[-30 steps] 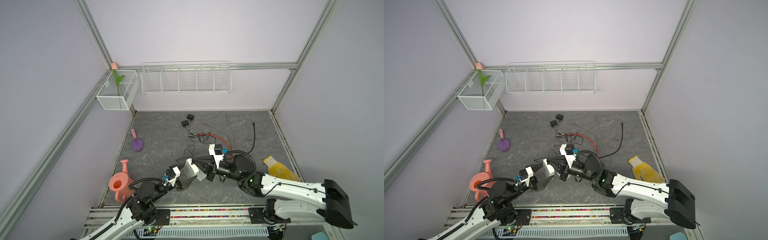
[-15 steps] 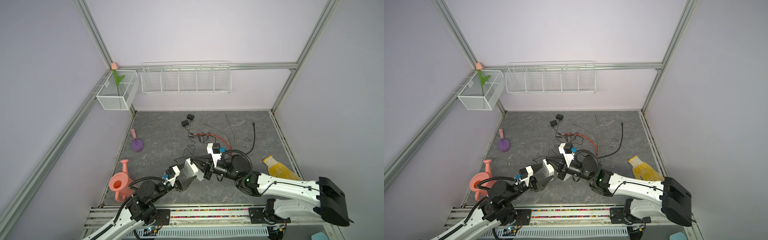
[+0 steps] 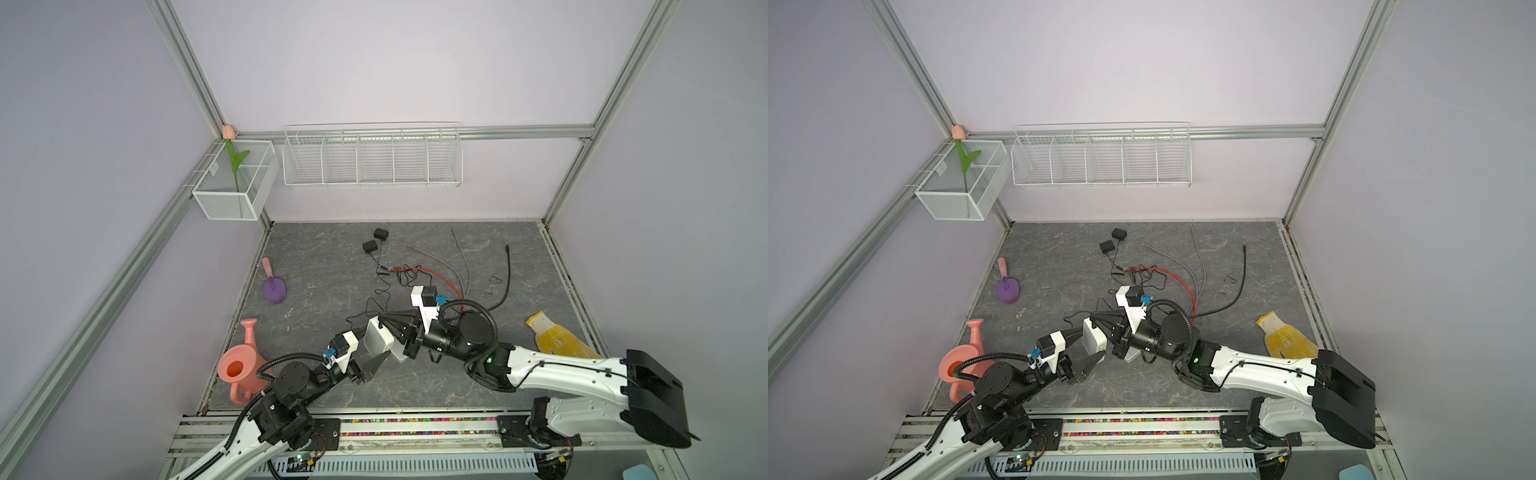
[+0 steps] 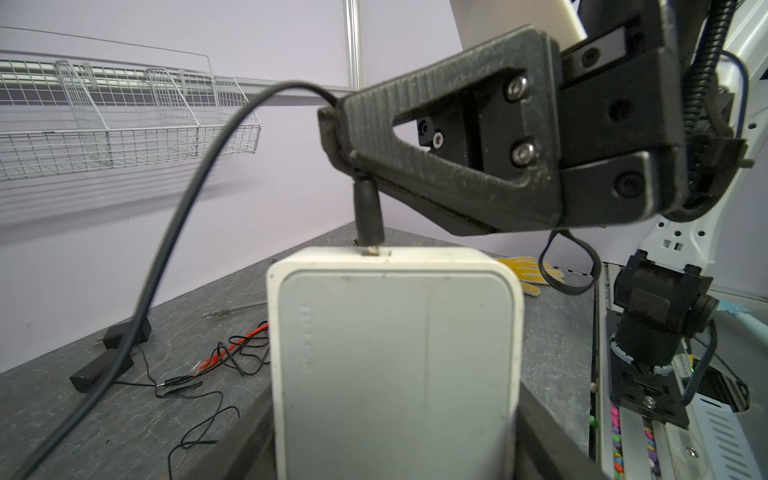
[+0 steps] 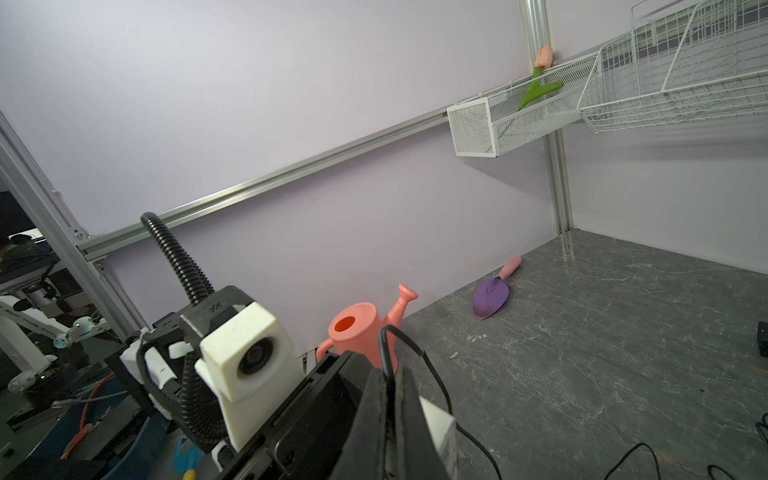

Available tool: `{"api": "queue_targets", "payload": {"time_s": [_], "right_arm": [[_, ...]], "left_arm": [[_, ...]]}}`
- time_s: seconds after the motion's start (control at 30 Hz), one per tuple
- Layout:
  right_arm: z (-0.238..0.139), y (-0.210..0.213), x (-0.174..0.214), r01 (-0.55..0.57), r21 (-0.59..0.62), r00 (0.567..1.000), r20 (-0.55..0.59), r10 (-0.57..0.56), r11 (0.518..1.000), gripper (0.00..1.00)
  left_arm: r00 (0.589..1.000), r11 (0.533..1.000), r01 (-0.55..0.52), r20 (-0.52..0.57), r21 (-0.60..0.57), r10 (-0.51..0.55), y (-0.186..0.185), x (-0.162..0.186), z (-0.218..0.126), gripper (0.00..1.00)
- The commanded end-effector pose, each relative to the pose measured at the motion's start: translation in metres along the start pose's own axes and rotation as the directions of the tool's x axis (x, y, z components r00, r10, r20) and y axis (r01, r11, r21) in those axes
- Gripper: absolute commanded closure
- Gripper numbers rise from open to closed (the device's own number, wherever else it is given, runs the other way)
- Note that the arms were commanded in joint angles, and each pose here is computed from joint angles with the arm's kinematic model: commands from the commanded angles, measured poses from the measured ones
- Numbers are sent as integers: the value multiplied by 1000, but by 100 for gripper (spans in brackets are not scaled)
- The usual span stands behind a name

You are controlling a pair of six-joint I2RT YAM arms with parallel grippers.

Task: Insert the plug into the switch port
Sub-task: 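Push the black plug fully down into the port with the right gripper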

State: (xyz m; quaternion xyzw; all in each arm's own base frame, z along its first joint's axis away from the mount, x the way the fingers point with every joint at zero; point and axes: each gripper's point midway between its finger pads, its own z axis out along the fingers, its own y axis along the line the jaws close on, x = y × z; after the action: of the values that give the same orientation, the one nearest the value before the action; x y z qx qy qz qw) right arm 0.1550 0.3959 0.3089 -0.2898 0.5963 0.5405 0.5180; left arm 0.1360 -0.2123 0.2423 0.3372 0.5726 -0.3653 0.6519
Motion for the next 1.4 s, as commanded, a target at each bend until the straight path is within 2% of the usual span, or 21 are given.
{"api": "queue_targets", "payload": {"time_s": [0.0, 0.63, 0.97, 1.37], "right_arm": [[-19, -40, 115, -17, 152, 936, -346, 70, 988, 94], [-29, -41, 146, -29, 182, 912, -398, 101, 983, 94], [-36, -42, 163, -38, 207, 894, -431, 126, 978, 93], [-45, -60, 179, -18, 300, 874, -459, 161, 954, 94]], "left_arm": [[889, 997, -80, 453, 13, 65, -10, -142, -37, 100], [866, 999, -45, 497, -26, 52, -3, -162, -46, 100], [836, 997, -52, 544, -49, 70, -1, -173, -55, 100], [817, 997, -62, 572, -37, 72, -4, -185, -60, 100]]}}
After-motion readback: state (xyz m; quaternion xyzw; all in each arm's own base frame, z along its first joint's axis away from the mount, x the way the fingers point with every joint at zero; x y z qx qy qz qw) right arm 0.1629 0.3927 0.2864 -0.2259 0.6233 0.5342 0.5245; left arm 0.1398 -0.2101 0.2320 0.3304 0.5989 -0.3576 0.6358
